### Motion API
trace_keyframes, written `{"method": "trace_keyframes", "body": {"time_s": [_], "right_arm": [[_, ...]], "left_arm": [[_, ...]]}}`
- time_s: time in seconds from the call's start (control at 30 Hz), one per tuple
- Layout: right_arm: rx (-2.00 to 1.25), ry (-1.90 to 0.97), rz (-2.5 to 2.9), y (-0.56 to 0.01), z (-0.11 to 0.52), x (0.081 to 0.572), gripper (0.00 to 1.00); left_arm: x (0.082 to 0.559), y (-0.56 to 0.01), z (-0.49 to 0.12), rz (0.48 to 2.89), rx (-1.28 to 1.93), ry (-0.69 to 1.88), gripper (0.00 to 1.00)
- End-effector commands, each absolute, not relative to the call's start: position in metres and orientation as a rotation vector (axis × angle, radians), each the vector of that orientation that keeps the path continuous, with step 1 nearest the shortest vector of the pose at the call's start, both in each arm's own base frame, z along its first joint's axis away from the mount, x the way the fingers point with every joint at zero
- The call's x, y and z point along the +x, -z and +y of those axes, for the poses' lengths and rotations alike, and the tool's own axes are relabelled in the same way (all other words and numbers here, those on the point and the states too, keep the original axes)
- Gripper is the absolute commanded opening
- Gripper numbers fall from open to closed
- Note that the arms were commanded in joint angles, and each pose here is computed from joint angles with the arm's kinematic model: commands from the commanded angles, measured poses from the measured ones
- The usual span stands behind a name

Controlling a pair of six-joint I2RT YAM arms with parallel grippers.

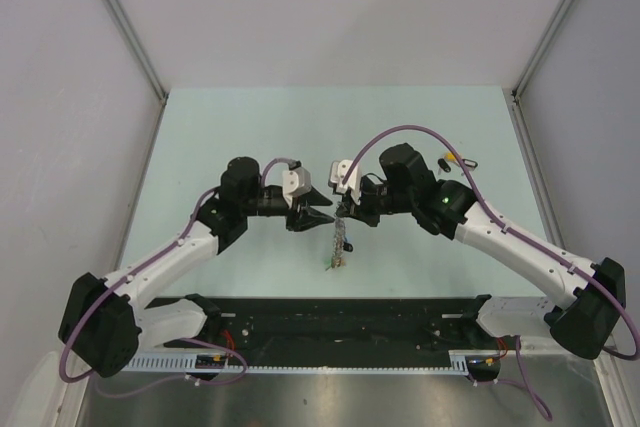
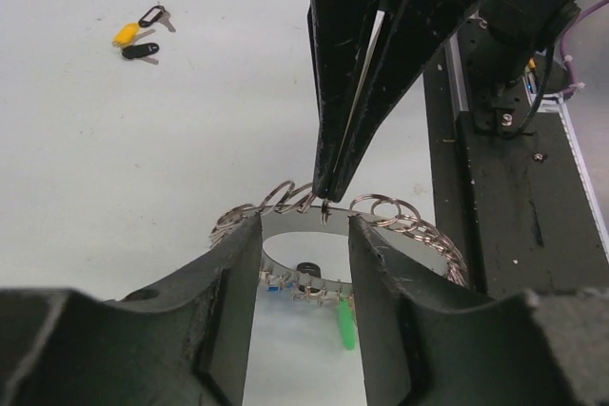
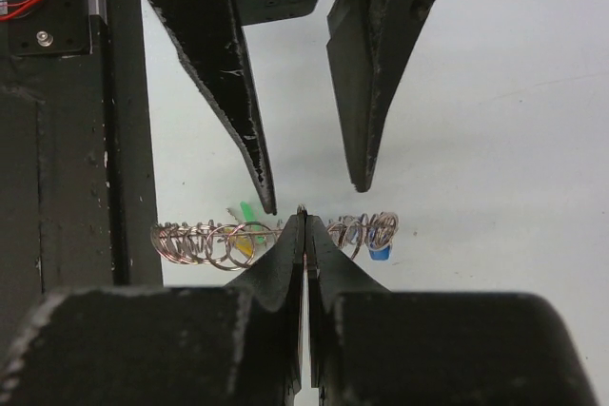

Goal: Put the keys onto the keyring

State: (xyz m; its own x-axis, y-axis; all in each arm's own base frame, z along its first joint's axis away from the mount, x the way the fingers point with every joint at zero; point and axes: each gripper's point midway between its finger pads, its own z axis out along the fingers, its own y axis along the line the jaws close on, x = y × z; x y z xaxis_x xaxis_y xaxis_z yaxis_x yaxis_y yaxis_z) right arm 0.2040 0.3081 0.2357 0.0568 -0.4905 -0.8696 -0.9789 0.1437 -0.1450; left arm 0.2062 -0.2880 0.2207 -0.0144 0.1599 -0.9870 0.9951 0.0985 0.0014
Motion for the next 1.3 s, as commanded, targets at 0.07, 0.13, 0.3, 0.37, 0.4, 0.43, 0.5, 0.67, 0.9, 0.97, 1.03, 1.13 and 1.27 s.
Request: {"method": "trace_keyframes", "body": {"time_s": [0.07, 0.13, 0.3, 0.37, 0.4, 0.43, 0.5, 0.67, 0.9, 0.97, 1.03, 1.13, 1.27], "right_arm": [[-1.439, -0.723, 1.416, -0.2727, 0.3146, 0.2053, 0.00], [-1.441, -0.722, 1.418, -0.2721, 0.3150, 0.2052, 0.00], [-1.440, -0.726, 1.410, -0.2739, 0.3153, 0.2044, 0.00], [-1.442, -0.730, 1.406, -0.2745, 0.3156, 0.2033, 0.00], [-1.445, -0.733, 1.405, -0.2740, 0.3162, 0.2027, 0.00], [-1.444, -0.734, 1.407, -0.2740, 0.3162, 0.2026, 0.00], [-1.444, -0.734, 1.407, -0.2740, 0.3162, 0.2026, 0.00], [-1.448, -0.742, 1.396, -0.2755, 0.3182, 0.1999, 0.00], [-1.450, -0.745, 1.390, -0.2757, 0.3201, 0.1993, 0.00], [-1.450, -0.748, 1.387, -0.2763, 0.3208, 0.1988, 0.00], [-1.450, -0.747, 1.387, -0.2761, 0.3213, 0.1988, 0.00], [-1.453, -0.749, 1.386, -0.2753, 0.3224, 0.1983, 0.00], [-1.459, -0.751, 1.387, -0.2742, 0.3229, 0.1973, 0.00]], "left_arm": [[0.1957, -0.2224, -0.2947, 1.318, 1.324, 1.105, 0.36], [0.1947, -0.2211, -0.2951, 1.320, 1.329, 1.107, 0.36], [0.1957, -0.2228, -0.2955, 1.317, 1.320, 1.105, 0.35], [0.1947, -0.2240, -0.2958, 1.315, 1.316, 1.114, 0.35], [0.1944, -0.2252, -0.2965, 1.308, 1.315, 1.116, 0.36], [0.1942, -0.2265, -0.2966, 1.304, 1.313, 1.119, 0.35], [0.1945, -0.2276, -0.2965, 1.304, 1.307, 1.120, 0.35], [0.1943, -0.2275, -0.2968, 1.307, 1.307, 1.126, 0.31], [0.1941, -0.2255, -0.2980, 1.321, 1.312, 1.134, 0.29], [0.1935, -0.2244, -0.2989, 1.321, 1.319, 1.137, 0.27], [0.1931, -0.2238, -0.2995, 1.324, 1.319, 1.137, 0.26], [0.1923, -0.2239, -0.3006, 1.324, 1.321, 1.140, 0.25], [0.1924, -0.2247, -0.3007, 1.324, 1.322, 1.140, 0.20]]}}
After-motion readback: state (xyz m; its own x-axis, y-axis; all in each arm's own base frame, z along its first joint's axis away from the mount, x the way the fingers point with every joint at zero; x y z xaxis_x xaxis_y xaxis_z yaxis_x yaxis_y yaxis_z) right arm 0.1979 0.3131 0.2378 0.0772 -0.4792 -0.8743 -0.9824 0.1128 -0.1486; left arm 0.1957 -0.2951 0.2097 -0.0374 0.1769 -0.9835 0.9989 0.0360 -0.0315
